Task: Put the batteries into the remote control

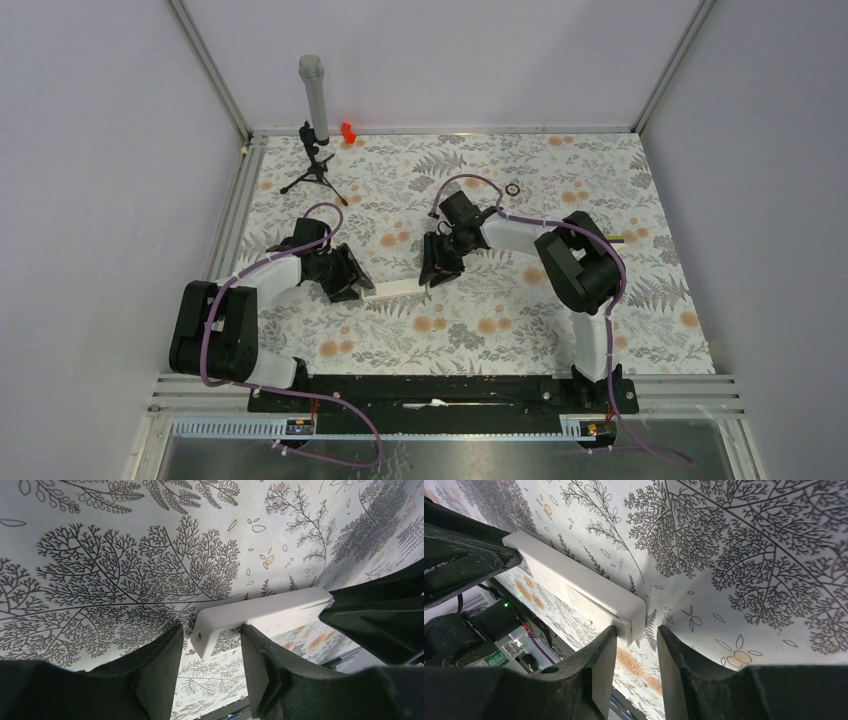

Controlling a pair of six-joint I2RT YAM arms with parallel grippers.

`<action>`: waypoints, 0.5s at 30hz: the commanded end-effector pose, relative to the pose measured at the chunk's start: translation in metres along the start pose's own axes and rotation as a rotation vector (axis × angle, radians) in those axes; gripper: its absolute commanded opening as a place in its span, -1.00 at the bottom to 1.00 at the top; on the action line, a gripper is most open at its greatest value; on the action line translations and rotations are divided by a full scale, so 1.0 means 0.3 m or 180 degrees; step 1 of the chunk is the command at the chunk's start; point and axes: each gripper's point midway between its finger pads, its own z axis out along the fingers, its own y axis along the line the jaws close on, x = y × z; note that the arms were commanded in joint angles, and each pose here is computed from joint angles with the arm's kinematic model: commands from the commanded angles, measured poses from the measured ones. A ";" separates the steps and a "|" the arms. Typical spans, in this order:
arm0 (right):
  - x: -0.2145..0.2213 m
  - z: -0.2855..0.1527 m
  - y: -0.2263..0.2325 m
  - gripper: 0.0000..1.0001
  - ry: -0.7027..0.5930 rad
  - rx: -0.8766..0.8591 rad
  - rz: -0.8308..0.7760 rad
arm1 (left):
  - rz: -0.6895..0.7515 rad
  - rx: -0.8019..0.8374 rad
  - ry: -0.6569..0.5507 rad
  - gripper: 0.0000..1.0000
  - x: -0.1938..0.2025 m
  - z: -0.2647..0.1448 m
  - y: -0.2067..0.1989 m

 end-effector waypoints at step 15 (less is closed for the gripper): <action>0.036 0.034 -0.076 -0.72 -0.0037 0.0233 -0.0250 | 0.0072 -0.0100 -0.0088 0.05 -0.020 0.008 0.025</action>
